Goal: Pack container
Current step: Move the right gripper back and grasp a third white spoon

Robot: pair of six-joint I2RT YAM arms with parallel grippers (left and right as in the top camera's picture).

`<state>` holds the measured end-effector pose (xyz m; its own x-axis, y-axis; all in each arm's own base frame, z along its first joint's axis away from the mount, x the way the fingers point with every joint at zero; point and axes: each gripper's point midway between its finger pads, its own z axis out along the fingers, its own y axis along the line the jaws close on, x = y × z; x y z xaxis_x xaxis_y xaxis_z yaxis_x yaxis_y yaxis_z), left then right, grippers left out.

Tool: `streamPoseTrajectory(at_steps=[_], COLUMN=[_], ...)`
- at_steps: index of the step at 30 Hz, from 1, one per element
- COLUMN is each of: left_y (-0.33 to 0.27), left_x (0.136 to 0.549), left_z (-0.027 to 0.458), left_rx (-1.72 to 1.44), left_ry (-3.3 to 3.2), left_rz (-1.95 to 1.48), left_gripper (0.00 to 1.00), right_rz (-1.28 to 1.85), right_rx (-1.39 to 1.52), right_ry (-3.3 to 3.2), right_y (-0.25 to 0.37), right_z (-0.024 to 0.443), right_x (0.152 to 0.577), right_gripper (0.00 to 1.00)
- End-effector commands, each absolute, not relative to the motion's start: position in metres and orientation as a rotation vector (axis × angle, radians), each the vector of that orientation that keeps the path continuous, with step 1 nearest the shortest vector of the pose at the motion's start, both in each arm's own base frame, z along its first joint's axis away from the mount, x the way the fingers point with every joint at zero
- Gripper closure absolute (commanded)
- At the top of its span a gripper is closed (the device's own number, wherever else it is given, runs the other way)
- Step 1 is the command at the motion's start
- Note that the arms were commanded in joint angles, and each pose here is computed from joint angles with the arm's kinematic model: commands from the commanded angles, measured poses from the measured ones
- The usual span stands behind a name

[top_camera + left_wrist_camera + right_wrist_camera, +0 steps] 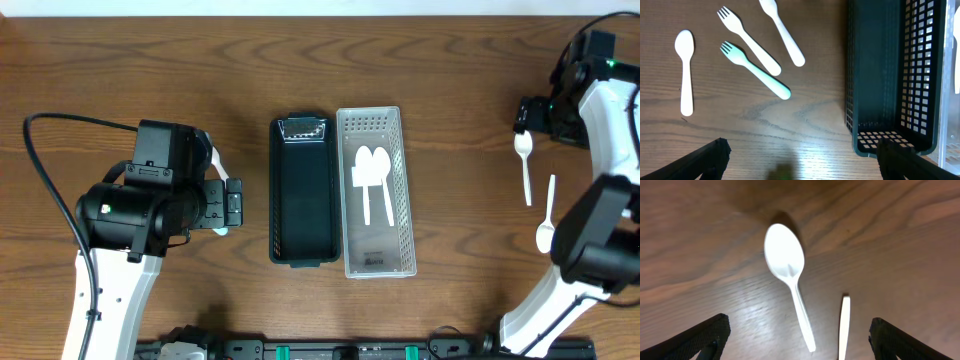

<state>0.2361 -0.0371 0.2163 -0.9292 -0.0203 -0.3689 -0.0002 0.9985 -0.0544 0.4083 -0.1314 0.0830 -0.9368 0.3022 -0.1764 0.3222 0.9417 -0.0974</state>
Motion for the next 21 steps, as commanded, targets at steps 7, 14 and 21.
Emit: streamPoseTrajectory(at_steps=[7, 14, 21], left_y=[-0.035, -0.035, -0.036], left_x=[0.236, 0.236, 0.241], left_z=[0.213, 0.213, 0.215], left_rx=[-0.026, -0.026, -0.026], left_ry=[2.771, 2.769, 2.749], left_rz=[-0.058, -0.058, -0.063], left_gripper=[0.04, 0.04, 0.04], right_rz=[-0.072, -0.039, -0.023], right_rx=[0.416, 0.410, 0.417], right_ry=[3.043, 3.084, 3.140], right_y=[-0.125, -0.122, -0.119], right_z=[0.026, 0.004, -0.016], right_x=[0.411, 0.410, 0.402], right_gripper=[0.08, 0.08, 0.09])
